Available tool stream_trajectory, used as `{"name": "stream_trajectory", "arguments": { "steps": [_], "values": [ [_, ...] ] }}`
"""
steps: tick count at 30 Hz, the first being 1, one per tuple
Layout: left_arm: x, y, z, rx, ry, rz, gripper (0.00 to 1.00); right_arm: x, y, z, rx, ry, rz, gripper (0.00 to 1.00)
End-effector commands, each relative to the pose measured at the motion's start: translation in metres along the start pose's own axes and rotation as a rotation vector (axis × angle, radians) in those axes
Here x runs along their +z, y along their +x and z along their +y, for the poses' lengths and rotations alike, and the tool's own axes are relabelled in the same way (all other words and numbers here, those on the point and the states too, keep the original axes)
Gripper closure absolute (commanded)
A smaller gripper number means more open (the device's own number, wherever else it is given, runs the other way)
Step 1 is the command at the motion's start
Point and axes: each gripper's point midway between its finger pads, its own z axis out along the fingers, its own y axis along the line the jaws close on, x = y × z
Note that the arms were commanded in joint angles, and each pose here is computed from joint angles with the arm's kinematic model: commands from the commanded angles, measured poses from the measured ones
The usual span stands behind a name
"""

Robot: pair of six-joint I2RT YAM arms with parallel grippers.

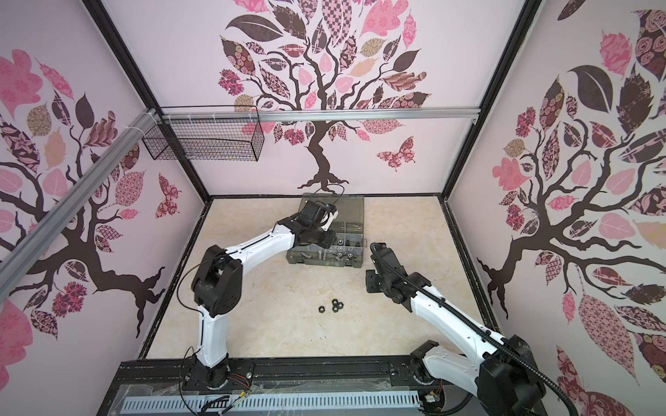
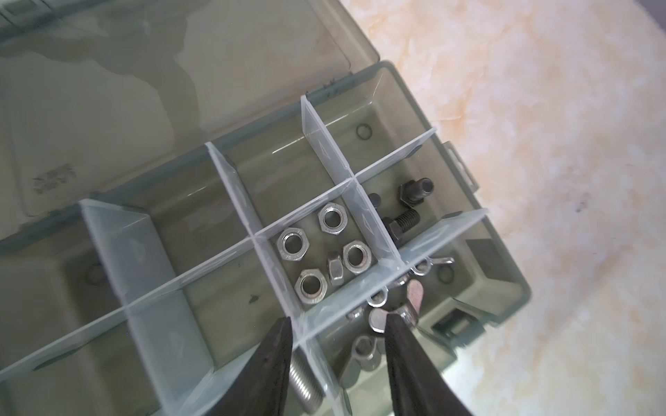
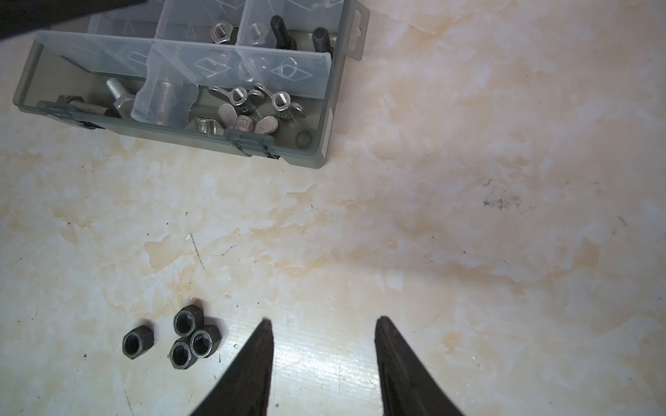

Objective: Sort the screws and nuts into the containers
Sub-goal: 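Open the left gripper to drop the nut into a compartment, then withdraw the left gripper while the right gripper grasps a dark hex nut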

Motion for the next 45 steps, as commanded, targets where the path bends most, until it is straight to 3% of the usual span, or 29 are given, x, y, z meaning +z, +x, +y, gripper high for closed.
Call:
{"name": "stream_trajectory", "arguments": {
  "steps": [1, 10, 19, 30, 45],
  "values": [
    [-0.04, -0.012, 0.003, -0.047, 0.018, -0.113, 0.54, -0.003, -0.009, 0.002, -0.01, 0.001, -0.008, 0.51],
    [-0.126, 0.037, 0.017, -0.148, -0.022, -0.224, 0.44, 0.005, -0.006, 0.008, -0.037, -0.023, 0.028, 0.51],
    [-0.173, 0.103, 0.022, -0.274, -0.033, -0.283, 0.4, 0.021, 0.007, 0.03, -0.09, -0.077, 0.121, 0.52],
    [-0.192, 0.146, 0.022, -0.354, -0.017, -0.303, 0.39, 0.038, 0.034, 0.084, -0.24, -0.114, 0.242, 0.53],
    [-0.192, 0.162, 0.016, -0.405, 0.031, -0.307, 0.38, 0.062, 0.076, 0.119, -0.384, -0.074, 0.388, 0.55]
  ]
}}
